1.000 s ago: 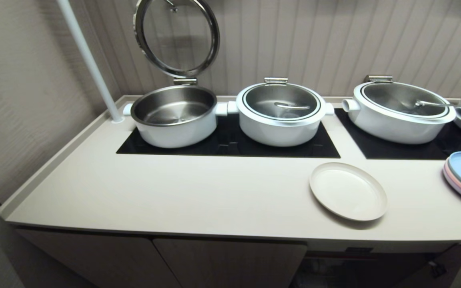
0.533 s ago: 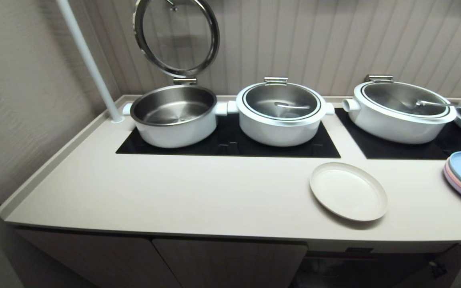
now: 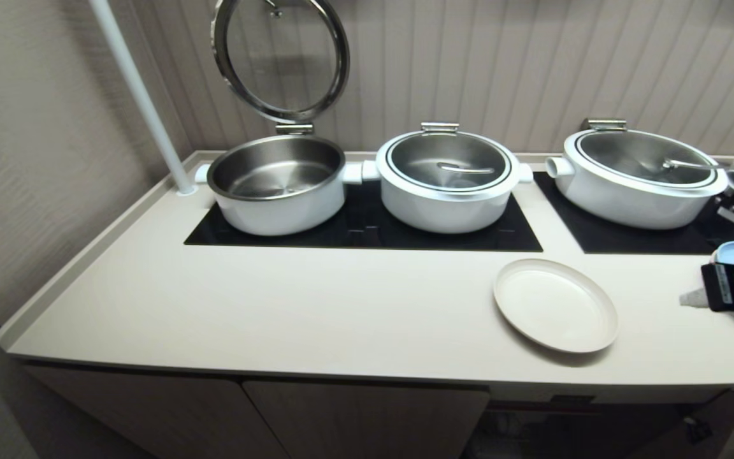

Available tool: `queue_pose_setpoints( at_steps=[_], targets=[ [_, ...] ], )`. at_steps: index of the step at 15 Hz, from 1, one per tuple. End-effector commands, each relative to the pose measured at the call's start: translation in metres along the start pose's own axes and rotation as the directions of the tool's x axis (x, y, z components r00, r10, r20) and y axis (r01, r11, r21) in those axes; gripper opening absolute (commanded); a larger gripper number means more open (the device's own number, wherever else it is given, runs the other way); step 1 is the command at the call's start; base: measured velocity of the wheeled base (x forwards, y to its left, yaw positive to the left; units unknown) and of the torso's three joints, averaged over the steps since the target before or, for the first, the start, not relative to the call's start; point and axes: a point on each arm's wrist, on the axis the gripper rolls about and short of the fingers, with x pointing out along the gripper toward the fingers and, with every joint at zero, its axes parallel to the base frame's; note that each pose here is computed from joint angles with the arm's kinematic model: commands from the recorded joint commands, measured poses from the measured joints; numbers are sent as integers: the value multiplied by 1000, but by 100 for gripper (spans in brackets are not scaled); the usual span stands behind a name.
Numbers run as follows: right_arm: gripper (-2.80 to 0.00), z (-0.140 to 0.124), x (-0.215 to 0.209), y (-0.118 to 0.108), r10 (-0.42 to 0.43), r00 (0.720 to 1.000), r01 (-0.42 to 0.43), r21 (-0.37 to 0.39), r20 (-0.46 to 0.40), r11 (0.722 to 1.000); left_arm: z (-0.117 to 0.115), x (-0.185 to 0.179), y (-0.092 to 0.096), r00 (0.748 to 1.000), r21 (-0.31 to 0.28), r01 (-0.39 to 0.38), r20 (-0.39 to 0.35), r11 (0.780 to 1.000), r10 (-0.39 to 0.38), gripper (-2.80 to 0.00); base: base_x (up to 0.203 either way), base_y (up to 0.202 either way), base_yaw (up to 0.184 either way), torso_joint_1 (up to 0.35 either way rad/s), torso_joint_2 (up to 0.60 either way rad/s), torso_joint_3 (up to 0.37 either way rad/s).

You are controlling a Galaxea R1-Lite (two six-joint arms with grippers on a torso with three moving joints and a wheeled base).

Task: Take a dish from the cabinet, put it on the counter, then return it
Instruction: Pick up the plate from the table

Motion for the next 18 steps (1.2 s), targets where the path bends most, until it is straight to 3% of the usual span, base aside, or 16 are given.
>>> queue_pose_setpoints(
  at_steps=[1, 9, 18],
  targets=[
    [-280, 8, 23, -5, 4, 999, -5, -8, -51, 1000, 0, 0, 0, 1000, 0, 0, 0, 1000, 0, -280, 0, 0, 0, 0, 0, 0],
    [-280, 44, 60, -13, 33, 993, -49, -134, -117, 990, 0, 0, 0, 1000, 0, 0, 0, 1000, 0, -280, 0, 0, 0, 0, 0, 0],
    [-280, 51, 93, -9, 54, 980, -94, -211, -189, 973, 0, 0, 0, 1000, 0, 0, 0, 1000, 0, -280, 0, 0, 0, 0, 0, 0]
  ],
)
